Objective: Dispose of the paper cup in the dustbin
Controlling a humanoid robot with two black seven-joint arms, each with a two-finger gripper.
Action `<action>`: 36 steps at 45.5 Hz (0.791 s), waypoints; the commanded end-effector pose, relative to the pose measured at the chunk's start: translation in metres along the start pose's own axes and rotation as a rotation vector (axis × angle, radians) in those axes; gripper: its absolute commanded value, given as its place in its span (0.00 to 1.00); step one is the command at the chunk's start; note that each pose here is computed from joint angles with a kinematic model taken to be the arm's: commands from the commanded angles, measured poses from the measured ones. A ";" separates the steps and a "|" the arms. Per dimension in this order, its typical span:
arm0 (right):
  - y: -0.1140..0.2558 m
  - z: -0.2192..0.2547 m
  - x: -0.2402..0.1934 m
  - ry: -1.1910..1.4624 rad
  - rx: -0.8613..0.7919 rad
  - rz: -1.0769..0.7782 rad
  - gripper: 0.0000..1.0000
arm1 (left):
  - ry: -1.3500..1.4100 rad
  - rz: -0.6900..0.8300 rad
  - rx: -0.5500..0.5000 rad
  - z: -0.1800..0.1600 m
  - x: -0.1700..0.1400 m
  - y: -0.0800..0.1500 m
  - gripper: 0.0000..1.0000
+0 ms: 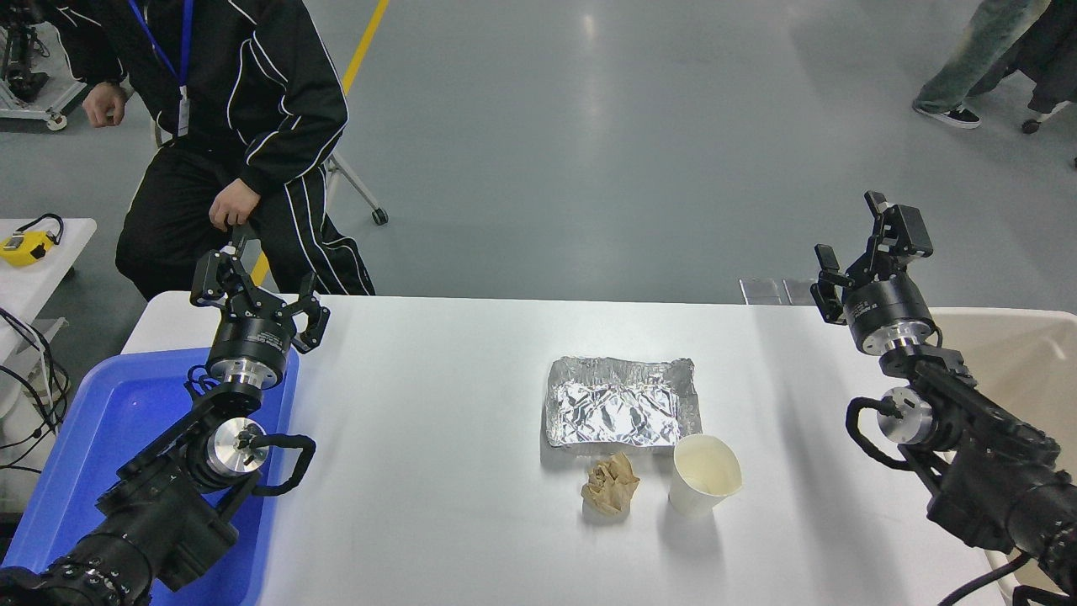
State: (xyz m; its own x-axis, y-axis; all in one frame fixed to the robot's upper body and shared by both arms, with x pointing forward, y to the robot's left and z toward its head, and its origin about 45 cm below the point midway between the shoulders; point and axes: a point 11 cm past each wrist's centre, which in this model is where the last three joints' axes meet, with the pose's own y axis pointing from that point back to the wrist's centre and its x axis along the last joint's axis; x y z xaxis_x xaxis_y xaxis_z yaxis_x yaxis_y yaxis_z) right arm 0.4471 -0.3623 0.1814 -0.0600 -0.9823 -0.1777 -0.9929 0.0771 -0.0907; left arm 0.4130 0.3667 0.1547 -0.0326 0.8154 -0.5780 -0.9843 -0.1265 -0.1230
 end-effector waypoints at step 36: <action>0.006 -0.004 0.023 -0.065 0.014 0.070 0.99 | 0.000 0.000 0.000 0.000 0.000 0.000 1.00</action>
State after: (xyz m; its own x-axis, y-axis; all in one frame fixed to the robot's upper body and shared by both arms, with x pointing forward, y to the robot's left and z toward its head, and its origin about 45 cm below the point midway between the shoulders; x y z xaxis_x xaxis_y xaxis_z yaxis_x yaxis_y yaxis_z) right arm 0.4350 -0.3847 0.1729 -0.1269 -0.9627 -0.2389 -0.9863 0.1480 -0.0724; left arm 0.4130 0.3667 0.1547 -0.0326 0.8154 -0.5780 -0.9843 -0.1265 -0.1230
